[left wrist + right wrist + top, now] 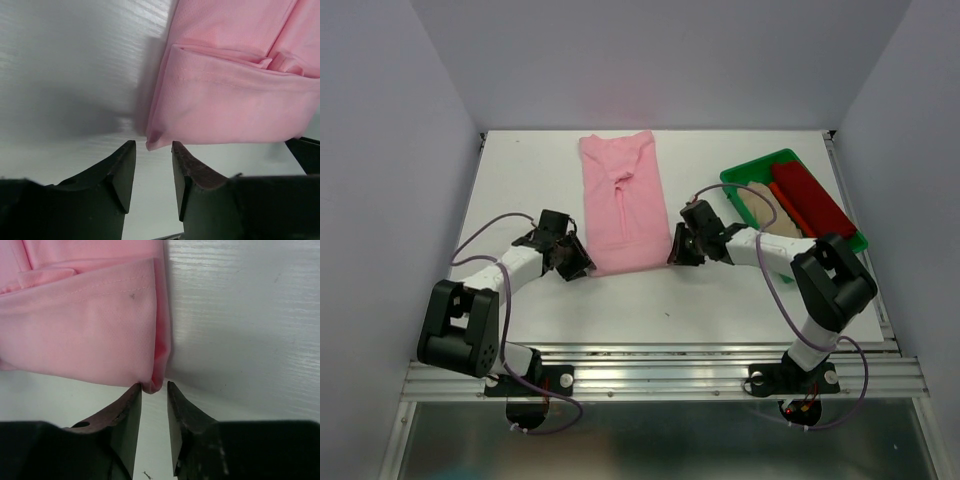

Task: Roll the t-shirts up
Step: Roll the T-shirt to the center of the board.

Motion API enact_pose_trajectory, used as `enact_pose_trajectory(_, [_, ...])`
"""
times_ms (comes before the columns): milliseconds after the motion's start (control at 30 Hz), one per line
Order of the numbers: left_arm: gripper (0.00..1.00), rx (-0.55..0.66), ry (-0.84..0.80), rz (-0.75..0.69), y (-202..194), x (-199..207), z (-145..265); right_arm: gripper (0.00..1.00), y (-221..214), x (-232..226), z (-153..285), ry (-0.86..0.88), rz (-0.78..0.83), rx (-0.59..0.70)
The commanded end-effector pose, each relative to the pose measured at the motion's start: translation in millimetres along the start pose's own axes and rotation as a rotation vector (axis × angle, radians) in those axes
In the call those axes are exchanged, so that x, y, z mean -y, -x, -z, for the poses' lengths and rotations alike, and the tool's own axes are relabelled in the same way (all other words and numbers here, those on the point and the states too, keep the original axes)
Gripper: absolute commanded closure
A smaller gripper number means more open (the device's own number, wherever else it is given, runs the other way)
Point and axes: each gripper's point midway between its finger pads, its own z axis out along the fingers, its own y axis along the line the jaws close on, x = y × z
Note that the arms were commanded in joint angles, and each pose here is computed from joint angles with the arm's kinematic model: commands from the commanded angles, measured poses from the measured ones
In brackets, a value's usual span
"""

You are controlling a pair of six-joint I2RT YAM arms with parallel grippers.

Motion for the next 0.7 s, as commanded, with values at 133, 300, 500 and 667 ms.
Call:
enact_pose_trajectory(133, [0.52, 0.195, 0.057, -0.103, 44, 3, 36, 0.63, 44, -2, 31, -0.061, 0.141, 0.162])
enact_pose_trajectory(300, [0.84, 0.245, -0.018, -0.162, 54, 27, 46, 0.65, 58, -11, 36, -0.095, 0.24, 0.21])
enact_pose_trajectory(500, [1.0, 0.204, -0.087, -0.186, 46, 57, 33, 0.89, 80, -30, 27, -0.074, 0.24, 0.247])
enact_pose_trajectory(667, [1.0, 0.173, -0.122, -0.183, 46, 73, 11, 0.92, 86, -44, 9, -0.044, 0.242, 0.225])
